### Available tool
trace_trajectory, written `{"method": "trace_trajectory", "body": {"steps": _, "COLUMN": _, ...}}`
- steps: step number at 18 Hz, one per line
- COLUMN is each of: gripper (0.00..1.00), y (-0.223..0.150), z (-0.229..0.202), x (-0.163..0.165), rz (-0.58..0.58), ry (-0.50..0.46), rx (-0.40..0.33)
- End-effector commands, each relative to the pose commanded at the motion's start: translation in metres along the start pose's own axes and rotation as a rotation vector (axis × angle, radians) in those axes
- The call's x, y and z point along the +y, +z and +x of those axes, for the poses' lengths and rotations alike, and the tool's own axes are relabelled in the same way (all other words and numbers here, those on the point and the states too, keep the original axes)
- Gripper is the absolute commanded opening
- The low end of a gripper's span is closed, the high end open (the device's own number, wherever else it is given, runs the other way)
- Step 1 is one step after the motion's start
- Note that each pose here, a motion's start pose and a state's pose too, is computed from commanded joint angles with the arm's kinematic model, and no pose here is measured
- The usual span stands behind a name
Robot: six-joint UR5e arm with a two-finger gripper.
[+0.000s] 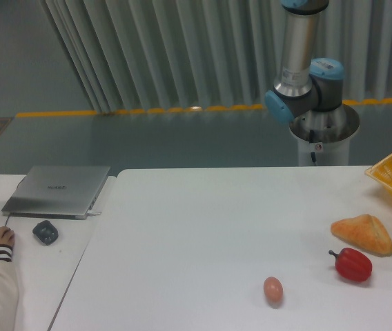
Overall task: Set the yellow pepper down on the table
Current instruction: 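Carry the held yellow pepper with the gripper down beside the green pepper, then lower the yellow pepper onto the table and open the gripper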
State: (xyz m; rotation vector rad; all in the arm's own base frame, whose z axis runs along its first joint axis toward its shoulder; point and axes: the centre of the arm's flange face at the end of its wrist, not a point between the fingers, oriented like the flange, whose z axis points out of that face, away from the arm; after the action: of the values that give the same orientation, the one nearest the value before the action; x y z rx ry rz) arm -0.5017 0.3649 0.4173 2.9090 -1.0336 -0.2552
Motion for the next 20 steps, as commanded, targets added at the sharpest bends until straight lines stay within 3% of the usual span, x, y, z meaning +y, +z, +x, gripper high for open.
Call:
{"method": "trace_trajectory", "body": {"steps": 5, "gripper": 0.29, "y": 0.011, "z": -0.027, "x": -0.059, "rz": 0.013, "ry": -0.101, "rx": -0.025}}
{"method": "trace_trajectory", "body": {"steps": 12, "gripper": 0.30, "y": 0.064, "z": -0.044, "x": -0.131, "rz": 0.022, "ry": -0.181, "rx": -0.033}}
{"method": "trace_trajectory", "body": {"steps": 17, "gripper": 0.31, "y": 0.082, "z": -0.038, "x": -0.144, "rz": 0.024, "ry": -0.170, "rx": -0.003}}
{"method": "trace_trajectory", "body": {"steps": 19, "gripper": 0.41, "y": 0.089, "z": -0.033, "x": -0.146, "rz": 0.023, "ry": -0.167, "rx": 0.012}}
{"method": "trace_trajectory", "body": {"steps": 20, "gripper": 0.56, "y": 0.091, "z": -0.032, "x": -0.146, "rz": 0.023, "ry": -0.167, "rx": 0.016}}
